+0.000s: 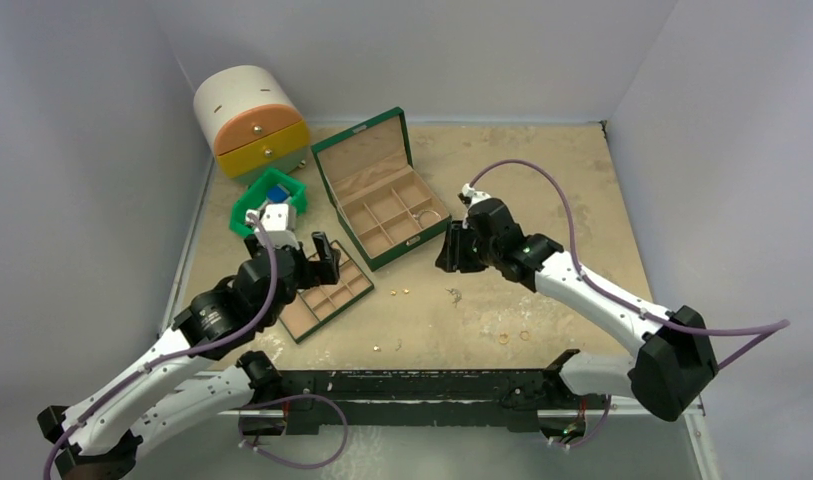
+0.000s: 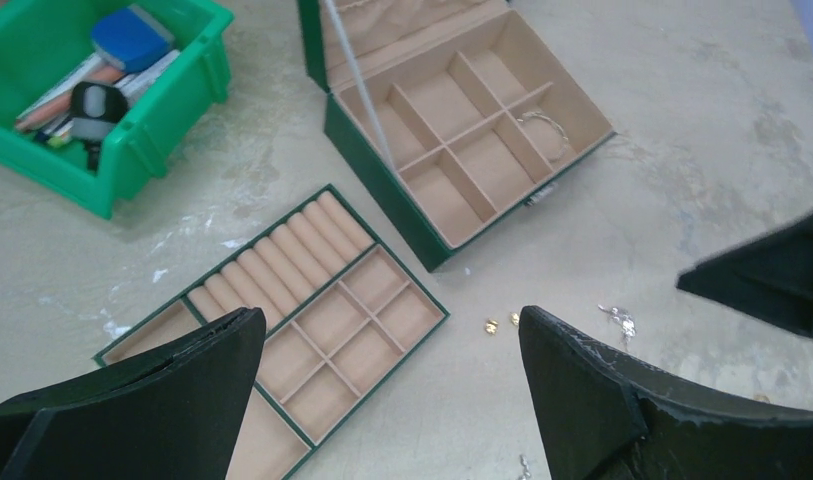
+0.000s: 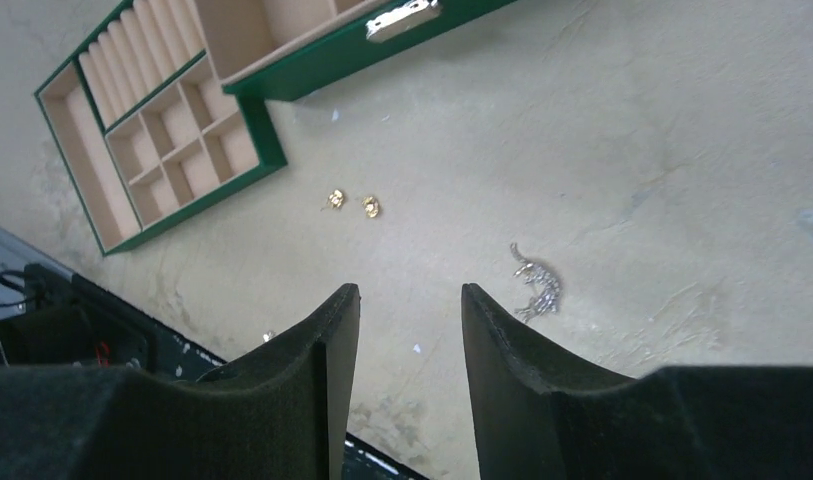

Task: Organize the mixed jewelry

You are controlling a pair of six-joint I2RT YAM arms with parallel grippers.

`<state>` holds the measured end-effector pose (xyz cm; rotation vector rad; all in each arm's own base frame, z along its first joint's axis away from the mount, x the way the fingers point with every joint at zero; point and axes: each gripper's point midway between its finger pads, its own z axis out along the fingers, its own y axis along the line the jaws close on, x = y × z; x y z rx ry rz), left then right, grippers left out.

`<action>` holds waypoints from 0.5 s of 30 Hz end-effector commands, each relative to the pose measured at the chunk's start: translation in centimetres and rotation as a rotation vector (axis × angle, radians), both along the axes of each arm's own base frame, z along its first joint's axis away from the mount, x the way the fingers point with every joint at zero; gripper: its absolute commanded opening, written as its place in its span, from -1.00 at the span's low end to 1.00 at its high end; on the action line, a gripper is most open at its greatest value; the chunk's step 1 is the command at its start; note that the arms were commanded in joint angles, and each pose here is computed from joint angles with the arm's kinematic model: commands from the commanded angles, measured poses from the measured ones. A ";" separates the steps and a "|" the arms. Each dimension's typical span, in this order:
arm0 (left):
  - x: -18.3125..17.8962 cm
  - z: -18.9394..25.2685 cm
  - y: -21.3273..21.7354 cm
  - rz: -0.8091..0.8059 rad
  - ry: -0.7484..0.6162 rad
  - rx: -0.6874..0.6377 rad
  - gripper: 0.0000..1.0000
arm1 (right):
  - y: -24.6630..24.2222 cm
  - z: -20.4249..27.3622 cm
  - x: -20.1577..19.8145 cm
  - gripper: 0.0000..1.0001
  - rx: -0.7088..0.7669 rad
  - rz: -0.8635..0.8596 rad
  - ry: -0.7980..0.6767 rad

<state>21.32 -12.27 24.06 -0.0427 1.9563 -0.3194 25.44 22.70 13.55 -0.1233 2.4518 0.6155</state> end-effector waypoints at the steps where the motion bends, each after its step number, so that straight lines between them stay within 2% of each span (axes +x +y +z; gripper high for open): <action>1: 0.5 0.0 2.0 0.211 0.039 -0.057 0.96 | 1.5 0.7 -0.8 -0.11 0.078 0.012 -0.034; 4: 0.4 -1.7 3.0 0.341 0.108 -0.093 0.90 | 1.4 0.1 -1.3 -0.12 0.073 0.009 -0.034; 9: -0.3 -4.8 3.3 0.431 0.173 -0.173 0.68 | 0.8 -0.1 -1.5 -0.12 0.048 0.009 -0.054; 15: -1.0 -8.2 3.9 0.513 0.212 -0.233 0.58 | 0.3 -0.2 -1.9 -0.12 0.033 0.023 -0.071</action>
